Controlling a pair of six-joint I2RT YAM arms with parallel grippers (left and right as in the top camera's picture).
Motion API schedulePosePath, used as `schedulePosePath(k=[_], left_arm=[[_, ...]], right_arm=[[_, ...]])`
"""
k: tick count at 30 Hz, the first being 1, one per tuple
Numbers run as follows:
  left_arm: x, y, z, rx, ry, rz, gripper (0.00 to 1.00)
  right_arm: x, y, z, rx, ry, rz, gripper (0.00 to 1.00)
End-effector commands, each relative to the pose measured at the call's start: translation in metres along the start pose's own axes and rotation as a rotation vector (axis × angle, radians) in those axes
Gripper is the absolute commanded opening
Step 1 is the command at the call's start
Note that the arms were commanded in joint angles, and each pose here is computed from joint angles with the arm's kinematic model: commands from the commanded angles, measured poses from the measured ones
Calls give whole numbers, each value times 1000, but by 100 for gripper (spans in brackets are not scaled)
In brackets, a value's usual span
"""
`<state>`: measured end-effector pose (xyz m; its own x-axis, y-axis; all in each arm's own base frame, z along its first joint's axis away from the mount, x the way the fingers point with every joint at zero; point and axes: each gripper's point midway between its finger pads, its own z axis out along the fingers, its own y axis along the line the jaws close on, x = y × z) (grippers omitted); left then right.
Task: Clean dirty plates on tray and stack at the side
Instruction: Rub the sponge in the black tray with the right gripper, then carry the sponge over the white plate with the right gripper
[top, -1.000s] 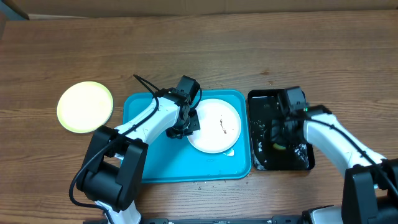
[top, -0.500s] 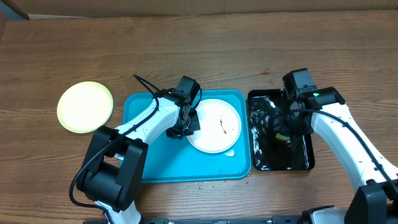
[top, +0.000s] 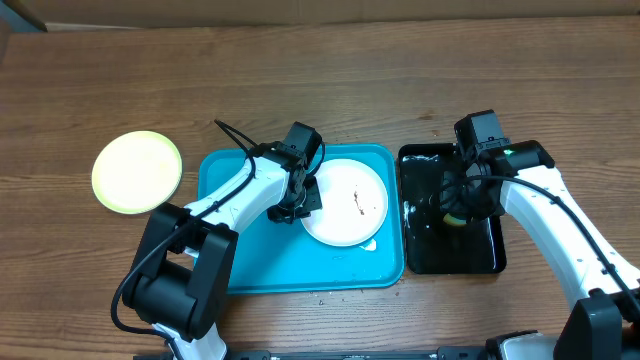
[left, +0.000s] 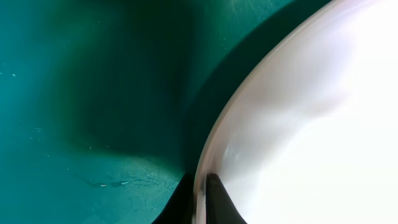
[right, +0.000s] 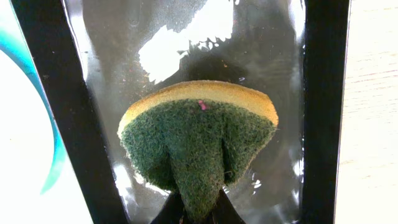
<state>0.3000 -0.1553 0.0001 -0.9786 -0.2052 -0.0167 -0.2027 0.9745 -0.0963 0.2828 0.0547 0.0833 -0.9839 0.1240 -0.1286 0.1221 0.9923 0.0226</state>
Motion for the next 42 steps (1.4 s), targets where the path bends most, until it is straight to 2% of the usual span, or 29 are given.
schedulePosePath(k=[1,4,7,10,14,16,17,18,22,26,32,37,42], left_arm=[[28,30,39,-136,95,10,4],[29,30,39,-134,96,9,4],[29,29,39,-130,99,2,4],[28,30,39,-134,94,3,21],[18,34,36,-150,69,30,27],[10,37,33,-150,55,27,25],[7,38,32,-146,51,18,17],[6,38,32,-143,48,12,4],[9,35,33,-127,60,-13,4],[19,25,37,-96,80,-1,4],[25,16,38,-84,83,27,4],[26,15,39,-85,84,32,4],[25,14,39,-81,78,17,4]], right_arm=[[-2,11,-3,-67,-13,3,4],[-4,31,-5,-179,-13,-5,4],[-4,31,-5,-180,-10,26,4],[-2,27,-5,-156,-3,53,4],[-1,25,-4,-150,2,50,4],[-2,21,-3,-124,-7,51,4],[-3,17,-2,-102,-13,52,4],[-4,13,-2,-78,-21,54,4],[-7,-5,5,23,-56,62,4],[-2,-3,12,5,-40,59,4],[-4,55,-7,-323,-16,-72,4],[-15,88,-41,-486,-42,-108,4],[-16,108,-37,-438,-88,-191,4]])
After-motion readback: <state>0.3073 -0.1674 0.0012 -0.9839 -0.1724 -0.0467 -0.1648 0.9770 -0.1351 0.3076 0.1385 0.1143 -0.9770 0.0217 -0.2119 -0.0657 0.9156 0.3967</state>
